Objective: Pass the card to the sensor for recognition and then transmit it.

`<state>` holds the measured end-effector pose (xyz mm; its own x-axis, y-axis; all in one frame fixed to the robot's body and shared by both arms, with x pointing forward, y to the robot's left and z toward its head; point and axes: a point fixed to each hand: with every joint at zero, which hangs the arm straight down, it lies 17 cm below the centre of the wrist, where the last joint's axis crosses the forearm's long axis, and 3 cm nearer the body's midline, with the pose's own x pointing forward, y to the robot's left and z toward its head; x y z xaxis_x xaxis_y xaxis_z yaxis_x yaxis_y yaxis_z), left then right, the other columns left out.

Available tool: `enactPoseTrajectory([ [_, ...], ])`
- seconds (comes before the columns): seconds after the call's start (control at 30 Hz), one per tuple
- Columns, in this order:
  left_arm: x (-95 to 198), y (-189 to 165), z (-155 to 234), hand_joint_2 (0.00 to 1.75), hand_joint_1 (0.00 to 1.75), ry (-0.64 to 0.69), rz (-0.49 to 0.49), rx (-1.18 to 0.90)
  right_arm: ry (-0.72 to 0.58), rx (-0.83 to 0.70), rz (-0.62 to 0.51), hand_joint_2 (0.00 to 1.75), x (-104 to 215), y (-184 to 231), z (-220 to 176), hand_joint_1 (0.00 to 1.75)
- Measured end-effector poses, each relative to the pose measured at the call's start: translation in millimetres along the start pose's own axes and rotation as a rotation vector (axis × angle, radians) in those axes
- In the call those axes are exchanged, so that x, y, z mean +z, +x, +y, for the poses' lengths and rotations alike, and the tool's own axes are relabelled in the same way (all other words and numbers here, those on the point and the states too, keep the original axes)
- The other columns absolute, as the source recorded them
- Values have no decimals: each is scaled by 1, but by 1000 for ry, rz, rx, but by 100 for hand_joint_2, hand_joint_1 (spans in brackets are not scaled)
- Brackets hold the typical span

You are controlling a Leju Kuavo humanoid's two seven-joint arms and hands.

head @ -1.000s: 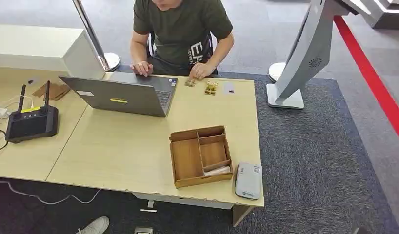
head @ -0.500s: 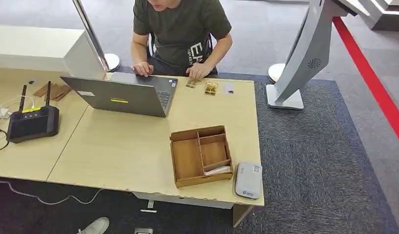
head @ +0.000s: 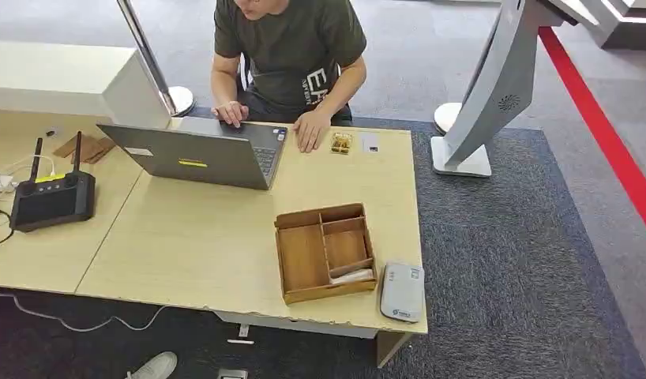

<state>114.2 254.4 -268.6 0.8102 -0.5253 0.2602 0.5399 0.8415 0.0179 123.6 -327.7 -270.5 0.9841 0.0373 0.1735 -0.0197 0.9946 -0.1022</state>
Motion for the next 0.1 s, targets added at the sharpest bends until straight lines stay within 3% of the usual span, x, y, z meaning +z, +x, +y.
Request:
enactPoseTrajectory([
  [0.1, -1, 3, 6, 175, 0, 31, -15, 3, 8, 20, -4, 175, 0, -6, 1, 0],
])
